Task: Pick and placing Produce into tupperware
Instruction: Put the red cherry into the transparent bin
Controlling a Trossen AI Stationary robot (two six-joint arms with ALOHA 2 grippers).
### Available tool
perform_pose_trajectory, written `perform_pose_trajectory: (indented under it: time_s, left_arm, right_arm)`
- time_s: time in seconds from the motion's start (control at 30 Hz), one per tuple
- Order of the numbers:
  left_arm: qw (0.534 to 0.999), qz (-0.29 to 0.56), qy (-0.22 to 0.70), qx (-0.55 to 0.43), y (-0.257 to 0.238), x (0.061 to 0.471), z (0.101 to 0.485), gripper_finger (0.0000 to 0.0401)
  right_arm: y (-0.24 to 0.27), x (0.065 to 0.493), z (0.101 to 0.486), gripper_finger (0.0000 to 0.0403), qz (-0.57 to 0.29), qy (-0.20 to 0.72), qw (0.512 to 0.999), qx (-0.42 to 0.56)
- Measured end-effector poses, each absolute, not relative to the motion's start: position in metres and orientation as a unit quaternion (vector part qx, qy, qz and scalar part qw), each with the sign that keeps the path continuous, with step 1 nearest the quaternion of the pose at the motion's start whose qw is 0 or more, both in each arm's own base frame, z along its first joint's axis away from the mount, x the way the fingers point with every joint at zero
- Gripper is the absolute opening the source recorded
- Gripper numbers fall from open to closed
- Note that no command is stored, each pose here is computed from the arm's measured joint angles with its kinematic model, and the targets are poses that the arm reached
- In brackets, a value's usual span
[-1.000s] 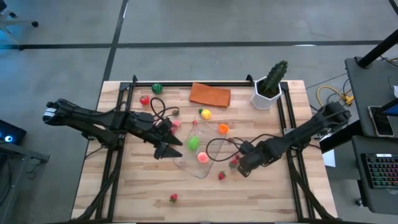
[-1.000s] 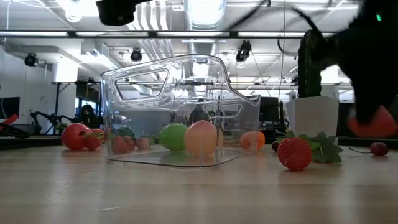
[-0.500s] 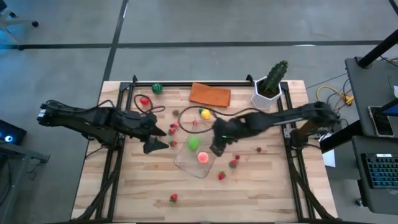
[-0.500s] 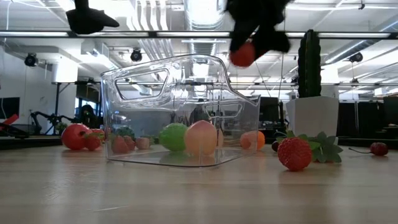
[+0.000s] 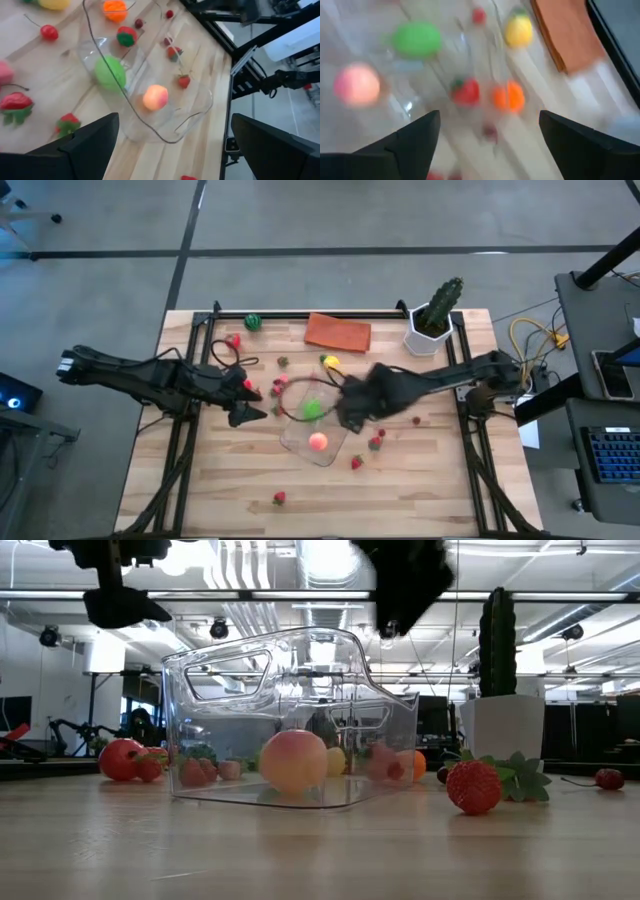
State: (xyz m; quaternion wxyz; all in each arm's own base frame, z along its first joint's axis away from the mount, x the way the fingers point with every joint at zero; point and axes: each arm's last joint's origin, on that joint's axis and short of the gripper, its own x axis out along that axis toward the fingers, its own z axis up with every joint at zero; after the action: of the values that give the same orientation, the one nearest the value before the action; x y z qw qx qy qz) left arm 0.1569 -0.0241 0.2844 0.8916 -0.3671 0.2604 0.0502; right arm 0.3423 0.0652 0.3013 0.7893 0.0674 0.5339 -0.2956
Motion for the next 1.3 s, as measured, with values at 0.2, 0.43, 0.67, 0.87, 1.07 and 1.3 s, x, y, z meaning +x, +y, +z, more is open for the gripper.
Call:
perform_pose_trajectory:
  time_s: [0.2,0.43,0.67,0.87,1.07,1.3]
  left_arm:
    - [0.894,0.044,0.254,-0.365,-0.026,0.170,0.278,0.0370]
    - [0.887,0.041,0.282,-0.364,-0.029,0.182,0.269,0.0370]
    - [0.886,0.038,0.285,-0.365,-0.030,0.187,0.267,0.0370]
    - [0.887,0.035,0.277,-0.367,-0.030,0.188,0.268,0.0370]
    - [0.889,0.032,0.269,-0.369,-0.031,0.189,0.270,0.0370]
    - [0.888,0.033,0.270,-0.370,-0.030,0.189,0.270,0.0370]
  right_arm:
    - [0.078,0.283,0.297,0.0336,-0.372,0.538,0.730,0.197]
    - [0.092,0.219,0.265,0.0329,-0.492,0.454,0.646,0.366]
    - [0.088,0.200,0.226,0.0329,-0.518,0.474,0.594,0.392]
    - [0.076,0.195,0.188,0.0328,-0.498,0.508,0.583,0.393]
    - [0.061,0.191,0.166,0.0324,-0.479,0.531,0.579,0.391]
    - [0.039,0.187,0.158,0.0278,-0.474,0.545,0.577,0.381]
